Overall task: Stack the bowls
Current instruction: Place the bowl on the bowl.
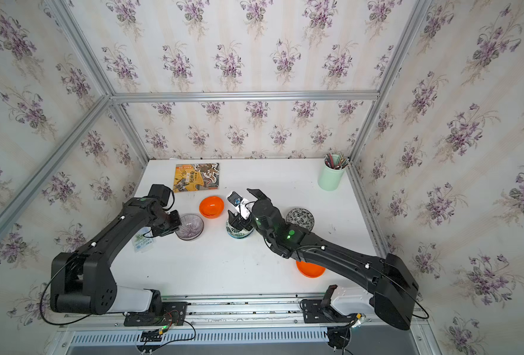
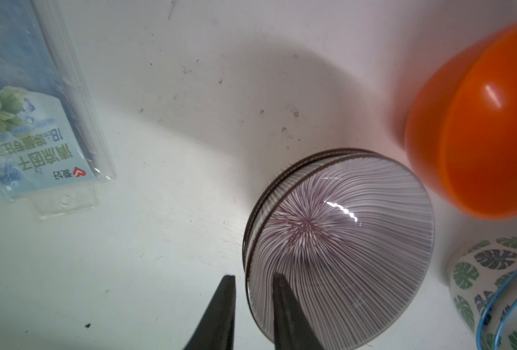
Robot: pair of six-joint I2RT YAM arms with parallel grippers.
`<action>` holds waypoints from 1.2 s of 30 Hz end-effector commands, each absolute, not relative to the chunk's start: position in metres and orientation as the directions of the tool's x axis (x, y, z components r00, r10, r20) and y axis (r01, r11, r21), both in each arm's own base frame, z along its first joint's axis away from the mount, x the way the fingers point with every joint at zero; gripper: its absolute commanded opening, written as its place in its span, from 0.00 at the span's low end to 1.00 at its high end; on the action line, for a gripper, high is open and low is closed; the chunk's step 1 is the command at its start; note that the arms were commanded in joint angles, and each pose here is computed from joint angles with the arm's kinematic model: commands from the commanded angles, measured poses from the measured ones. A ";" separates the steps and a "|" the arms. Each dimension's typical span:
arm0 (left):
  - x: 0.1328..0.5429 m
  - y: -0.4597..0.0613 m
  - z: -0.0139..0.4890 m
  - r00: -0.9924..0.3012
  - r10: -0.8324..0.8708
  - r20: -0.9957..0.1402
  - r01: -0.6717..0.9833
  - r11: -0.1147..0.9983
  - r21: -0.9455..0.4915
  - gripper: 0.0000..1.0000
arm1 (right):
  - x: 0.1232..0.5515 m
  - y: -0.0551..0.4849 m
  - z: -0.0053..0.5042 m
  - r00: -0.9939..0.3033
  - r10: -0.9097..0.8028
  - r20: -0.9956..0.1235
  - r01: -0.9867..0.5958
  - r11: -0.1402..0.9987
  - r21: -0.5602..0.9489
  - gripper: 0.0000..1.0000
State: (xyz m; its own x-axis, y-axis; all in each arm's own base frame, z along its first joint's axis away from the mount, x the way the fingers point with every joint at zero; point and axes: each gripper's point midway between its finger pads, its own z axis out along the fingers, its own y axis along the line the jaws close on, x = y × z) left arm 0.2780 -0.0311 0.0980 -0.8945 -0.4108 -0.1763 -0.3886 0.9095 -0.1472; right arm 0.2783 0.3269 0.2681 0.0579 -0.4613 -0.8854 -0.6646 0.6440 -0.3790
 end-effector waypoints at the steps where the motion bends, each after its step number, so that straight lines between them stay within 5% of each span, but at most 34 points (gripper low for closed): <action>1: 0.272 -0.030 0.101 -0.904 -0.390 -0.175 -0.369 0.919 -0.142 0.18 | 0.279 0.330 0.271 0.057 -0.443 -0.895 -0.668 0.650 -0.364 1.00; 14: 0.275 -0.031 0.096 -0.908 -0.386 -0.164 -0.366 0.921 -0.135 0.05 | 0.278 0.330 0.263 0.043 -0.445 -0.895 -0.674 0.648 -0.354 1.00; 23: 0.314 -0.043 0.158 -0.874 -0.378 -0.305 -0.307 0.917 -0.255 0.24 | 0.280 0.319 0.268 0.025 -0.424 -0.905 -0.639 0.690 -0.341 1.00; 31: 0.394 -0.099 0.156 -0.928 -0.240 -0.287 -0.150 0.942 -0.301 0.40 | 0.289 0.302 0.272 -0.025 -0.407 -0.913 -0.566 0.759 -0.323 1.00; 36: 0.421 -0.113 0.135 -0.958 -0.180 -0.223 -0.109 0.949 -0.297 0.42 | 0.291 0.297 0.269 -0.050 -0.402 -0.914 -0.556 0.771 -0.309 1.00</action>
State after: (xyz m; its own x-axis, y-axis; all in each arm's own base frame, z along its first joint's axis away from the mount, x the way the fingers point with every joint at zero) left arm 0.4190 -0.1062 0.1418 -0.9376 -0.2327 -0.2584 -0.1524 0.9429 -0.2962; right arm 0.2887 0.3024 0.2647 -0.0310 -0.4259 -0.9042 -0.5817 0.7434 -0.3302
